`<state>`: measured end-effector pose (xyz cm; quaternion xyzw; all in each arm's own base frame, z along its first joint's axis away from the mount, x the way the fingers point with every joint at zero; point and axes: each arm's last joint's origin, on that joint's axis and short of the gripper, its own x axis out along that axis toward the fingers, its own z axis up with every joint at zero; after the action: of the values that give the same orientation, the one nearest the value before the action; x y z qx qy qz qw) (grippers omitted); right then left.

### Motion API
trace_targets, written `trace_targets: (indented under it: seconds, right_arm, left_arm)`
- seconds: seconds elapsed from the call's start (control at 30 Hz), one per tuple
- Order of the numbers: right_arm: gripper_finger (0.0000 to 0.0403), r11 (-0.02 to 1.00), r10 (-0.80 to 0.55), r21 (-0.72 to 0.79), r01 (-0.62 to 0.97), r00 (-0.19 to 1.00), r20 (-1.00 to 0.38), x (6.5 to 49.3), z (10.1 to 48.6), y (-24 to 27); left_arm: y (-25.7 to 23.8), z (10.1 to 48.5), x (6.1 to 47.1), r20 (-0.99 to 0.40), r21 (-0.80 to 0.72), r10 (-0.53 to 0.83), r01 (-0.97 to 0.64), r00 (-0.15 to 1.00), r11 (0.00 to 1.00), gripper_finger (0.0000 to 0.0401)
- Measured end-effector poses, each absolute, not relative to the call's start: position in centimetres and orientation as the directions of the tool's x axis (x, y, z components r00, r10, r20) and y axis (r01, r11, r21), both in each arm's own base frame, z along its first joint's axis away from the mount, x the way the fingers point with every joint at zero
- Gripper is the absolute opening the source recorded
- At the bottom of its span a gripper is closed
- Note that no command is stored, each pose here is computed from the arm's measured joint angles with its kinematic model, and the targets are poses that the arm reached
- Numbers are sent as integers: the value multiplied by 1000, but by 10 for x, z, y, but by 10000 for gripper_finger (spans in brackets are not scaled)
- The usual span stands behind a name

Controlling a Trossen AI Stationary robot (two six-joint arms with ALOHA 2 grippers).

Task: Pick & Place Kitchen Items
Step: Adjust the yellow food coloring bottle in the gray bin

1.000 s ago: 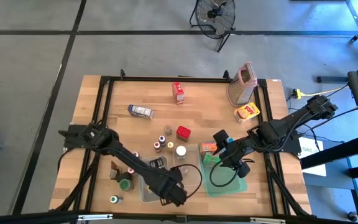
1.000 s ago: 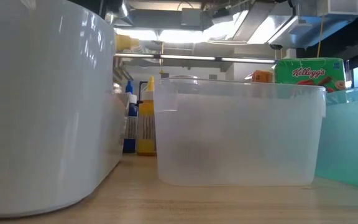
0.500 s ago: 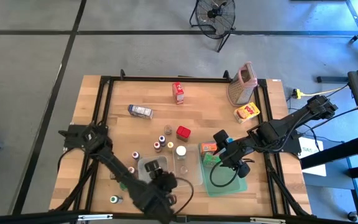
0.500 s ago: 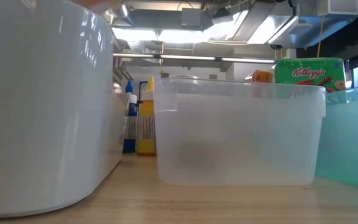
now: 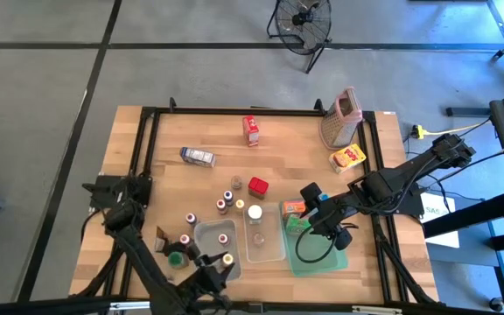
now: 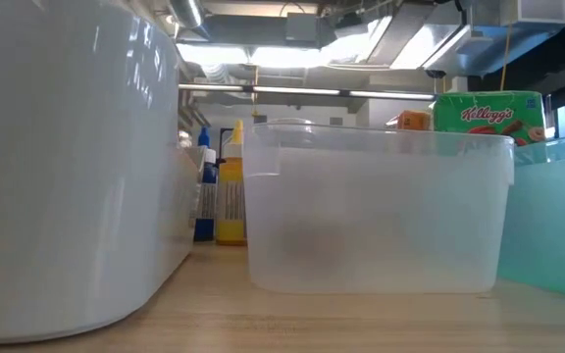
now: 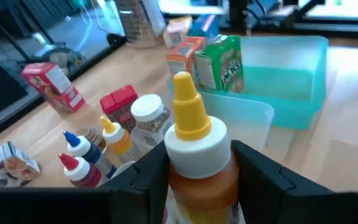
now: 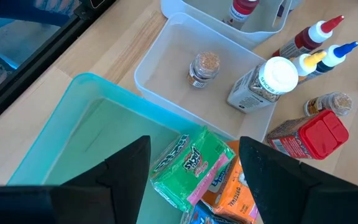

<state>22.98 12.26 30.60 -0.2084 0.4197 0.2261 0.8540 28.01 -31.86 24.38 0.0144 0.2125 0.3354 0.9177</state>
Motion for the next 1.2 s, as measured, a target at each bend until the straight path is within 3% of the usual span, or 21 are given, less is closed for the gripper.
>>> trace_targets:
  seconds: [0.27, 0.53, 1.2]
  right_arm:
    - [248, 811, 212, -165, -561, 545, -811, 230, 306, 123]
    - [248, 813, 212, -164, -559, 546, -811, 230, 306, 123]
    - [248, 813, 215, -165, -558, 551, -806, 230, 306, 123]
  left_arm:
    - [-302, 186, 264, -302, 100, 686, -693, 662, 714, 144]
    - [-293, 148, 254, -242, 67, 676, -683, 696, 727, 144]
    - [-282, 139, 274, -200, 145, 688, -673, 698, 725, 144]
